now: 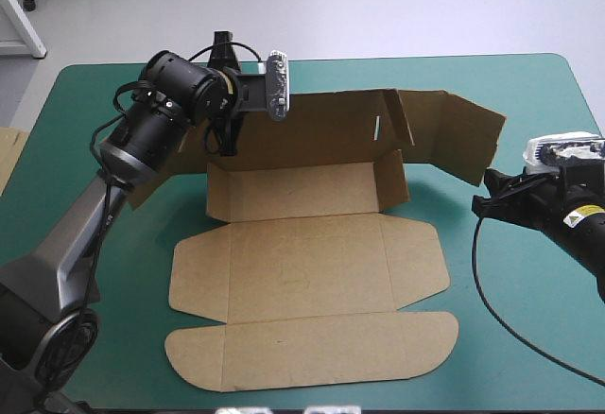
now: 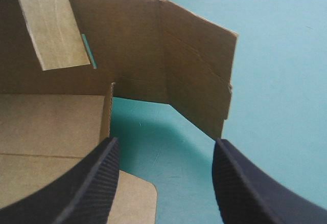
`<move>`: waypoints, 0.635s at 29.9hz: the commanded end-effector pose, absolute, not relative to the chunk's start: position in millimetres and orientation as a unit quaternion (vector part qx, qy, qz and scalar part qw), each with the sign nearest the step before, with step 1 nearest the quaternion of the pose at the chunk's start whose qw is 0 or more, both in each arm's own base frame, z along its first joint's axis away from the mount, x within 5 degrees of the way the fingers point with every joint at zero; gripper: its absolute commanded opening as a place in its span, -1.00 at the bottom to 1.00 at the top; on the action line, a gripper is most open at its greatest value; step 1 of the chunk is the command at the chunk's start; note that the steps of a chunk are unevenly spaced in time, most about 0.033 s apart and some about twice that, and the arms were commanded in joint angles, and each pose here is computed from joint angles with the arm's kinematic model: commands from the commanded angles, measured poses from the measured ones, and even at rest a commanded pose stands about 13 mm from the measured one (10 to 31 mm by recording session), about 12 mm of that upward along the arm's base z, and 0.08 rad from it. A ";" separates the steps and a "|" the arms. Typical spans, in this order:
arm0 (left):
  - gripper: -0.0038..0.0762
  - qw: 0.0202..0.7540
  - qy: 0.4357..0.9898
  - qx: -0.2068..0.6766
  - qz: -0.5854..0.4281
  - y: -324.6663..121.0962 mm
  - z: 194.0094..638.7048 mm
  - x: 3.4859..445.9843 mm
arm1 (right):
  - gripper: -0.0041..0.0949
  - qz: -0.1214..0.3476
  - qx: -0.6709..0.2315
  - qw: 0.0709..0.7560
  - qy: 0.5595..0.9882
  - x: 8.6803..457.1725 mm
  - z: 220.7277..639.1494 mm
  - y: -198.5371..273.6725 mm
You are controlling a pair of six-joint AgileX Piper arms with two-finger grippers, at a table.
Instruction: Fold the box
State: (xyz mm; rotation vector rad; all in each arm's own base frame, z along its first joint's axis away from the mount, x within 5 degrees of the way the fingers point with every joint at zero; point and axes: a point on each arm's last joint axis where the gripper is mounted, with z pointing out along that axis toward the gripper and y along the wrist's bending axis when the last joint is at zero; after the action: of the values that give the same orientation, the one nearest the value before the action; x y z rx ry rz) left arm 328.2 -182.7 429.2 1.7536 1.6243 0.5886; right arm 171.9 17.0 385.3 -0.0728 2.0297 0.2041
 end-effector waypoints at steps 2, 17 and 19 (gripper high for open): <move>-0.93 0.420 0.573 0.651 0.268 -194.8 463.8 309.0 | 0.12 0.076 -0.029 0.578 0.812 173.1 405.8 14.7; -0.93 0.468 0.551 0.602 0.340 -222.1 398.5 299.3 | 0.12 -0.022 -0.056 0.573 0.817 173.0 403.9 2.7; -0.93 0.477 0.547 0.588 0.357 -216.6 394.7 296.8 | 0.12 -0.041 -0.045 0.574 0.817 173.1 404.2 -1.2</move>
State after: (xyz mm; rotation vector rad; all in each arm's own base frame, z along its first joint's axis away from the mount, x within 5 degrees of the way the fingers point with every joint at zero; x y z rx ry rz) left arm 309.4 -228.6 361.3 1.5956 1.4654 0.8200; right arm 173.4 6.2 385.4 -0.1369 2.0195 -0.0049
